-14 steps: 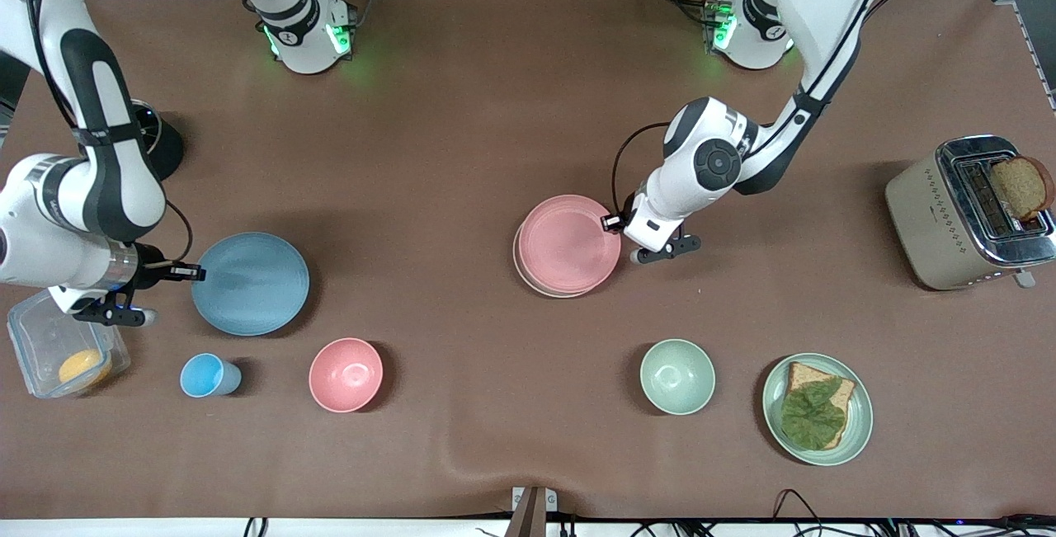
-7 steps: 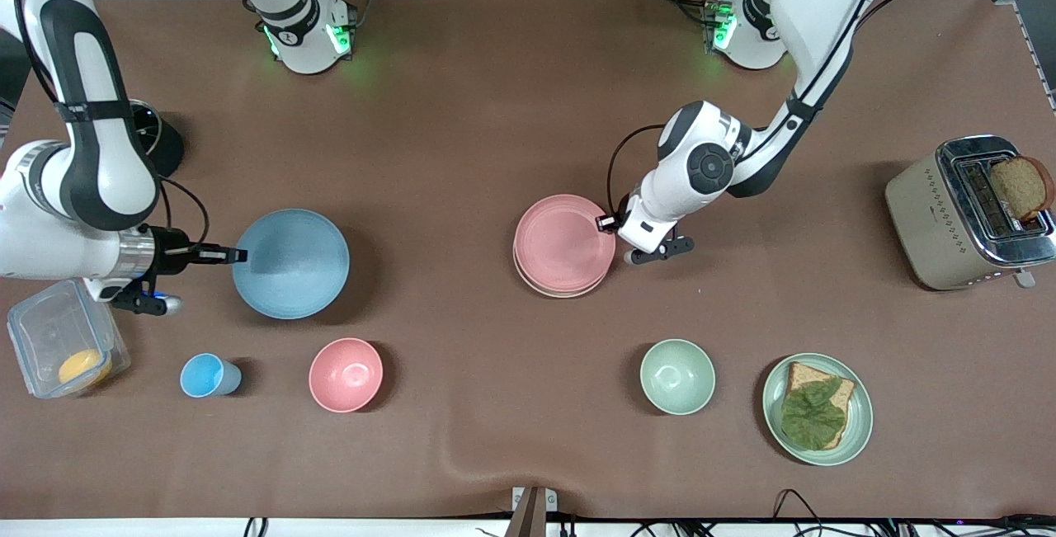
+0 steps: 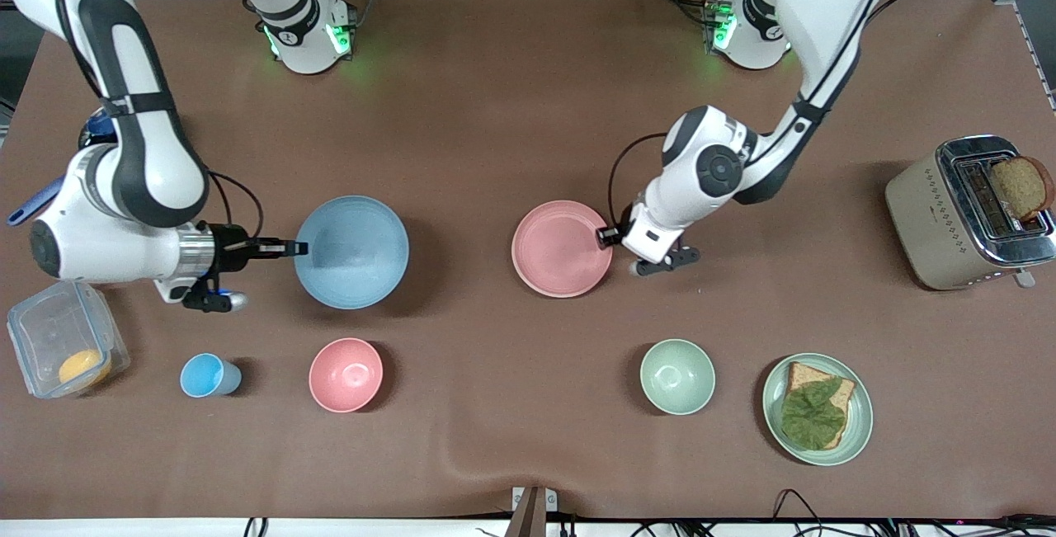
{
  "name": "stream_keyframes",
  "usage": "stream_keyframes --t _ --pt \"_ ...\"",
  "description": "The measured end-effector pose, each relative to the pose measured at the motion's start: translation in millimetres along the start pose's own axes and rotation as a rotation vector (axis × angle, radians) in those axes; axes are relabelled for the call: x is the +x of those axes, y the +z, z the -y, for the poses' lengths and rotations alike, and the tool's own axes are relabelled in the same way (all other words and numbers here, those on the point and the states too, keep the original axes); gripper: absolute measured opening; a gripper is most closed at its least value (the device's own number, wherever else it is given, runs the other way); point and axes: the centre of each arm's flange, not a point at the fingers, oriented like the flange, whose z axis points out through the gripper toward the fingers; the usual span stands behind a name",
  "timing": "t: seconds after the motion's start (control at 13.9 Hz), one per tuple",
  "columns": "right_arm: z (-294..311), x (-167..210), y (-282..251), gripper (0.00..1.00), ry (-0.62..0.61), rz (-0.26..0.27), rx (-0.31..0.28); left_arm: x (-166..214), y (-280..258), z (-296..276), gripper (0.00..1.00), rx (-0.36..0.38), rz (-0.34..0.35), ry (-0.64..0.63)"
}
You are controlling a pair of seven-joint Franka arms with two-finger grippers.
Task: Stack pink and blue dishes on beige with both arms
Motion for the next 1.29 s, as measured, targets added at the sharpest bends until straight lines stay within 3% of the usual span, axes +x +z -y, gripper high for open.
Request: stream_keyframes --t 0.22,0.29,0.36,0.72,1.01,1.29 --pt "45.2 -7.2 28.4 0.05 -0.046 0.039 0.028 61.0 -103.7 35.0 0.85 0.031 -0.166 0.004" --pt "62.4 -10.3 40.0 0.05 -0.059 0.051 0.029 73.3 -139.0 50.0 0.96 0.066 -0.193 0.017" --pt "82.6 -13.5 54.2 0.05 -0.065 0.051 0.018 83.1 -174.5 68.2 1.00 0.111 -0.201 0.040" --pt "209.3 -50.8 150.8 0.05 -0.014 -0.038 -0.063 94.0 -319.1 137.2 1.00 0.278 -0.137 0.156" --pt "235.0 -58.0 203.0 0.05 0.015 -0.092 -0.083 81.4 -388.5 131.4 1.00 0.305 -0.124 0.167" --pt "248.4 -58.1 237.5 0.05 0.045 -0.135 -0.087 74.5 -406.4 134.8 1.00 0.319 -0.116 0.197"
